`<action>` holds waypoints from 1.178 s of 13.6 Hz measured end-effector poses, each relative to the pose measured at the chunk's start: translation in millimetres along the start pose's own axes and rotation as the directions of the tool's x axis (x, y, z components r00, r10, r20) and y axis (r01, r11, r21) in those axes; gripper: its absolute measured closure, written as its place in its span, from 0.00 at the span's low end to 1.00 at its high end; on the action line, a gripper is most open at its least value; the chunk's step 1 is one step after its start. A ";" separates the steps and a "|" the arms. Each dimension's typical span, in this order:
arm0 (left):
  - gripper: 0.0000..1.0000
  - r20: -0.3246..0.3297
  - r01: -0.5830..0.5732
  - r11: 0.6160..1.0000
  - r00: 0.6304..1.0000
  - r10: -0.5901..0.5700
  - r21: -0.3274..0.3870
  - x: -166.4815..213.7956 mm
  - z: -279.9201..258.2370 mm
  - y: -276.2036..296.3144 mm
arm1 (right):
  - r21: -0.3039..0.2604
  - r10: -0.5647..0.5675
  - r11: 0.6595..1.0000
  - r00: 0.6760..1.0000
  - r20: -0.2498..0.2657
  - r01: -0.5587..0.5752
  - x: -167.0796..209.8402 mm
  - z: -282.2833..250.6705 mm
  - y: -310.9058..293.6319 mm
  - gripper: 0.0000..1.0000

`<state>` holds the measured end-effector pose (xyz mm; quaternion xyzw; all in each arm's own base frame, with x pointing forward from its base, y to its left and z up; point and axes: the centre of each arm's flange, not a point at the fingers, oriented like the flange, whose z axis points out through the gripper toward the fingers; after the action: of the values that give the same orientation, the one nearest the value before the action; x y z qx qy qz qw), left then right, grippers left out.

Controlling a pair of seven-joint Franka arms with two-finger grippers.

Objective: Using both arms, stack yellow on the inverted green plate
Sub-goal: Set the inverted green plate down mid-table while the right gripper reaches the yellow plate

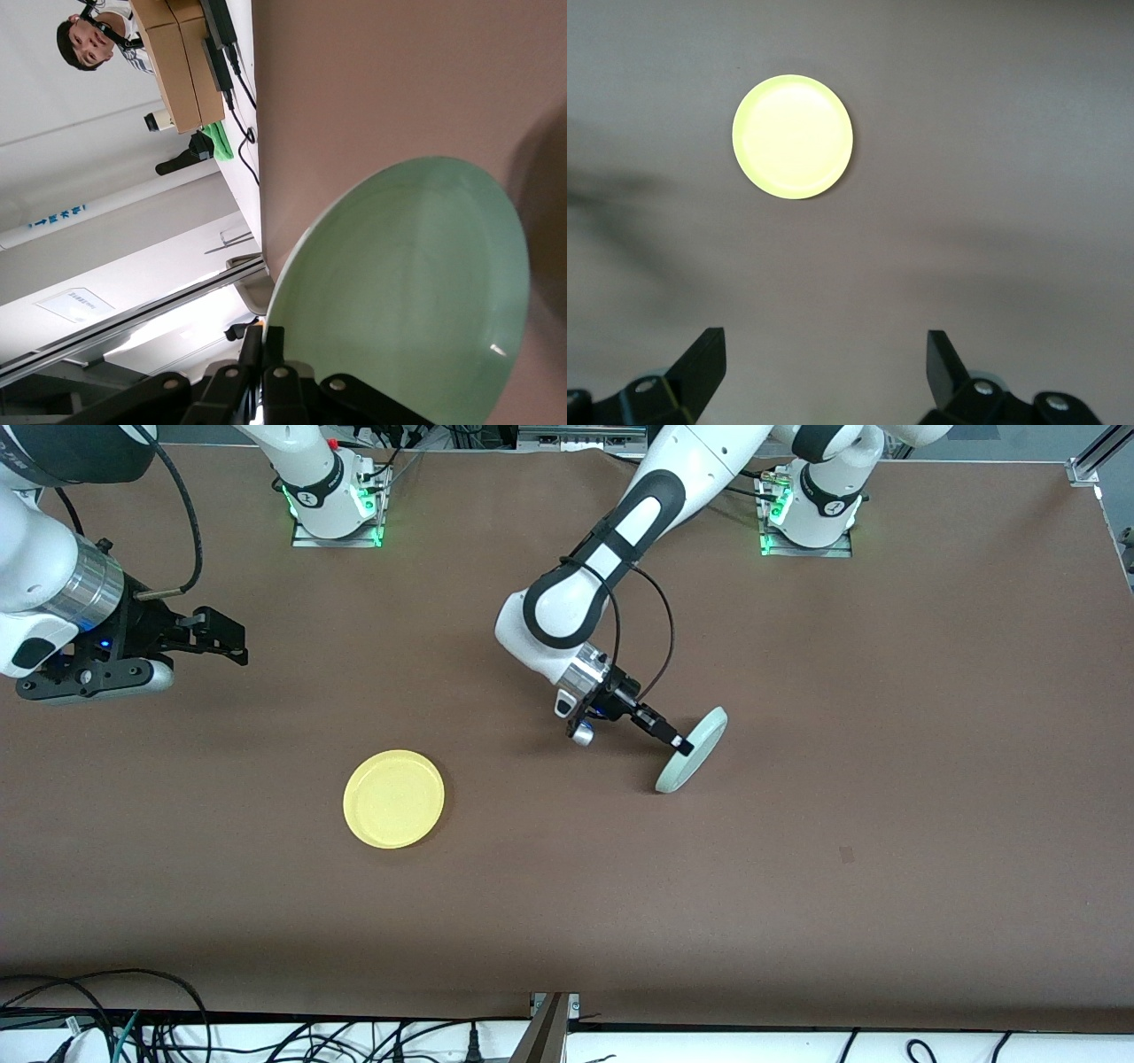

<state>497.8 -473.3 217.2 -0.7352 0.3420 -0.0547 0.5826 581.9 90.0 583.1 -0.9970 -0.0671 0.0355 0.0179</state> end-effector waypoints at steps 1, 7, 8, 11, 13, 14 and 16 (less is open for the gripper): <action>0.97 0.011 0.024 0.999 1.000 -0.024 -0.029 -0.6 -4.5 -2.6 | 0.000 0.000 1.000 1.000 0.000 0.000 0.0 0.1 0.0 0.00; 0.41 0.056 0.194 0.848 0.980 -0.192 -0.493 17.1 -28.6 -30.1 | 0.000 0.000 1.000 1.000 0.003 0.000 0.1 1.6 0.1 0.00; 0.30 0.096 0.254 0.787 0.965 -0.242 -0.562 21.8 -24.1 -39.9 | 0.000 0.000 1.000 1.000 0.007 0.000 0.3 3.5 0.2 0.00; 0.00 0.254 0.412 0.503 0.900 -0.353 -0.760 37.4 9.7 -92.9 | 0.000 0.002 1.000 1.000 0.004 -0.002 4.7 18.4 0.8 0.00; 0.00 0.351 0.480 0.322 0.855 -0.383 -0.816 41.8 40.5 -128.9 | 0.000 0.005 1.000 1.000 -0.010 -0.005 12.6 46.3 2.2 0.00; 0.00 0.392 0.506 0.255 0.834 -0.389 -0.824 42.0 56.8 -143.5 | 0.000 0.006 1.000 1.000 -0.014 -0.006 17.1 64.8 3.0 0.00; 0.00 0.448 0.553 0.179 0.793 -0.413 -0.813 36.1 91.9 -176.7 | 0.000 0.008 1.000 1.000 -0.013 -0.008 28.9 107.7 3.3 0.00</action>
<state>646.8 -403.1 334.7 -0.9988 0.0235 0.0111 0.0403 603.0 94.0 473.7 -0.9974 -0.0632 0.0293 0.0184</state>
